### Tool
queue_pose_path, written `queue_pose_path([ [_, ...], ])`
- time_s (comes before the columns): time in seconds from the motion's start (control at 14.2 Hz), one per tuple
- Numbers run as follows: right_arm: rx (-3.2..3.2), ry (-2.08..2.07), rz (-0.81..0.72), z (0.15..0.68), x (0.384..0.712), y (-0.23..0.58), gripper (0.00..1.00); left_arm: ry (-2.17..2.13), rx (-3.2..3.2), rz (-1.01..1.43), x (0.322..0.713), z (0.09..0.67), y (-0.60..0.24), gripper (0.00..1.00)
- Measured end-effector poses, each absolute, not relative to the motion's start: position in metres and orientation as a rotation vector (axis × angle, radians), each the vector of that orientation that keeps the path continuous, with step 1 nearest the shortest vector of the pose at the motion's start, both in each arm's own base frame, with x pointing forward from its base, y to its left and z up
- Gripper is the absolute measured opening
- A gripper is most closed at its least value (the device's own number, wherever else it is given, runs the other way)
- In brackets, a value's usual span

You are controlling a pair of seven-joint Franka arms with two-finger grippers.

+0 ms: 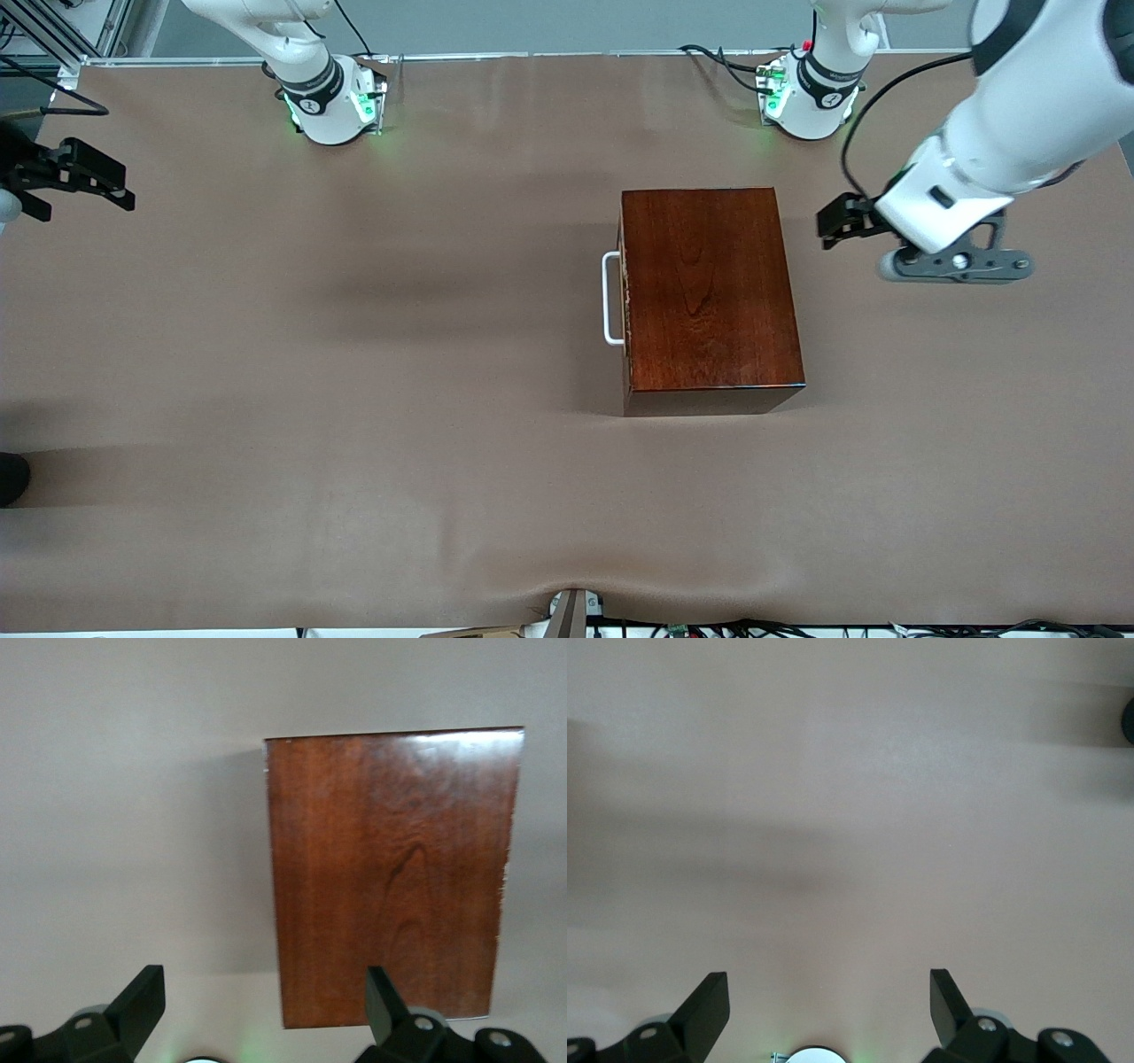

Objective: Open drawer, take yellow block, close drawer
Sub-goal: 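Move the left gripper over the box to the white drawer handle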

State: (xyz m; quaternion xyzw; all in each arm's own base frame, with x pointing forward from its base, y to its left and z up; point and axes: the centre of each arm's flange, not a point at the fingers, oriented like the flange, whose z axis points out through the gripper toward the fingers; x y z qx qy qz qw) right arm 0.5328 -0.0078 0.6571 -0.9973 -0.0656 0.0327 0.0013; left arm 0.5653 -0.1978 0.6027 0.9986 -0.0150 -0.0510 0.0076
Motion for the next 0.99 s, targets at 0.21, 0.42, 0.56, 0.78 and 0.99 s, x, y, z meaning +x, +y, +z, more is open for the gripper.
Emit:
queue_pose_path([
  [0.21, -3.13, -0.206, 0.106, 0.657, 0.533, -0.008, 1.0, -0.005, 3.126, -0.166, 0.565, 0.585, -0.257, 1.0],
  [0.42, -3.129, -0.208, 0.111, 0.657, 0.532, -0.007, 1.0, -0.005, 3.163, -0.136, 0.561, 0.553, -0.328, 1.0],
  [0.56, -3.129, -0.208, 0.113, 0.656, 0.532, -0.007, 1.0, -0.024, 3.164, -0.127, 0.554, 0.535, -0.364, 1.0],
  [0.78, -3.129, -0.208, 0.114, 0.656, 0.532, -0.007, 1.0, -0.035, 3.176, -0.11, 0.547, 0.514, -0.402, 1.0],
  [0.99, -3.129, -0.208, 0.114, 0.656, 0.532, -0.007, 1.0, -0.06, 3.256, -0.043, 0.533, 0.488, -0.45, 1.0],
])
